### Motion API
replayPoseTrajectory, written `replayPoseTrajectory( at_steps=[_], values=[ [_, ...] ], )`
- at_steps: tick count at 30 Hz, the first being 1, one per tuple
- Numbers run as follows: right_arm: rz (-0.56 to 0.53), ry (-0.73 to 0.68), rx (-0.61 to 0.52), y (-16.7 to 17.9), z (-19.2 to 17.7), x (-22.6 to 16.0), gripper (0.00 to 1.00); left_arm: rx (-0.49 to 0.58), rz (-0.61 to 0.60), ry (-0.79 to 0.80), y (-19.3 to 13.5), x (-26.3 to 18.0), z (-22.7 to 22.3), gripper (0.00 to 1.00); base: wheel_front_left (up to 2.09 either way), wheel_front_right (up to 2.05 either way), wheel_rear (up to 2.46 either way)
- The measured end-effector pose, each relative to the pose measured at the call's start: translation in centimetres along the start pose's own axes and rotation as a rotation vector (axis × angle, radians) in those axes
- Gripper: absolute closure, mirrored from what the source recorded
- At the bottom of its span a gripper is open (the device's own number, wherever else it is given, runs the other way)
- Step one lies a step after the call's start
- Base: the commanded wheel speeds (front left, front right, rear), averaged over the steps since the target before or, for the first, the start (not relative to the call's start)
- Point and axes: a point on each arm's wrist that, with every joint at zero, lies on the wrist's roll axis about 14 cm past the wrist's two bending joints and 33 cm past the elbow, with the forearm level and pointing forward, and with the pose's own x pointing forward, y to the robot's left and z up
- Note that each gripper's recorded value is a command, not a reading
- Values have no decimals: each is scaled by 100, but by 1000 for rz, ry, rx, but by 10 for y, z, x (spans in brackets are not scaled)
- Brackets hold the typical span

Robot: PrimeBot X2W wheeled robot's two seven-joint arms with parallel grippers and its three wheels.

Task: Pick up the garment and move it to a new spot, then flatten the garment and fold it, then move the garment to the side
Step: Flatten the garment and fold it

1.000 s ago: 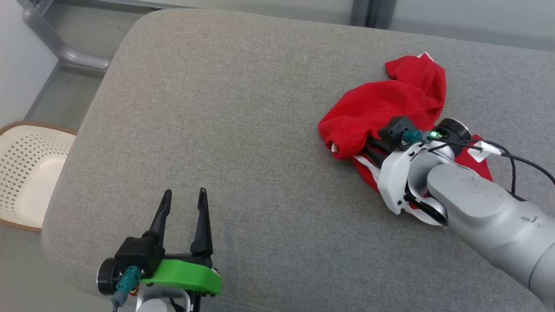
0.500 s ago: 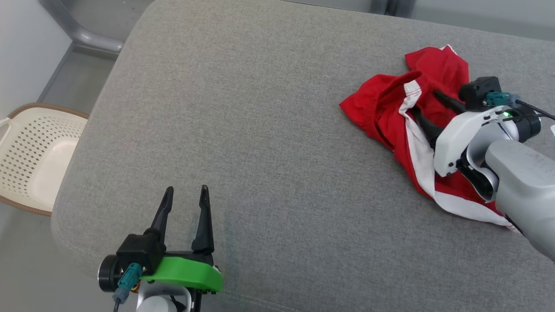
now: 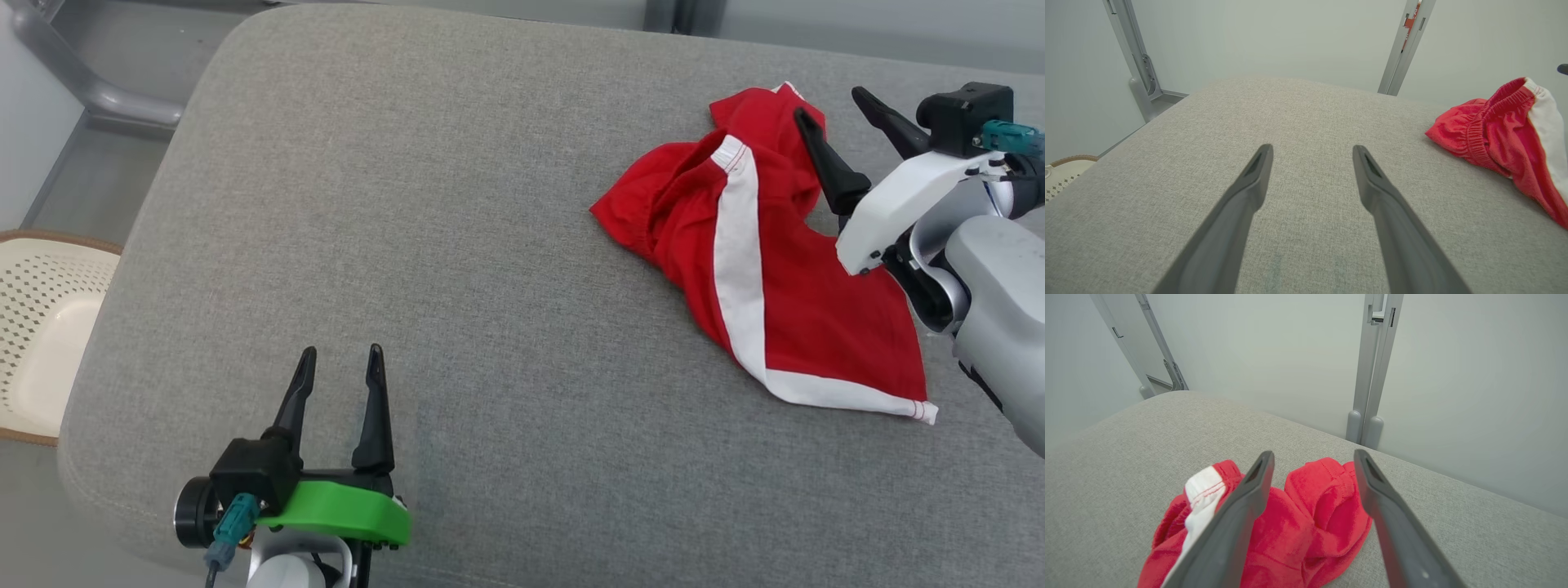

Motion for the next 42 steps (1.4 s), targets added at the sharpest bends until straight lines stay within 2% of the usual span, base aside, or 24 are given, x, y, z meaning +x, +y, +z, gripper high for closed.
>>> replayPoseTrajectory(
  at_steps=[10,19,30,42],
  values=[
    [-62,-171,-6,1,30,-40,0,32,-56,-50,-13,4,15,0,0,0,0],
    [-192,-203,-16,11,6,-109,0,39,-146,-83,-36,6,24,0,0,0,0],
    [-359,-261,52,24,0,-175,0,13,-201,-68,-54,-11,18,0,0,0,0],
    [-426,-290,47,26,4,-204,0,4,-239,-85,-67,-15,23,0,0,0,0]
  ],
)
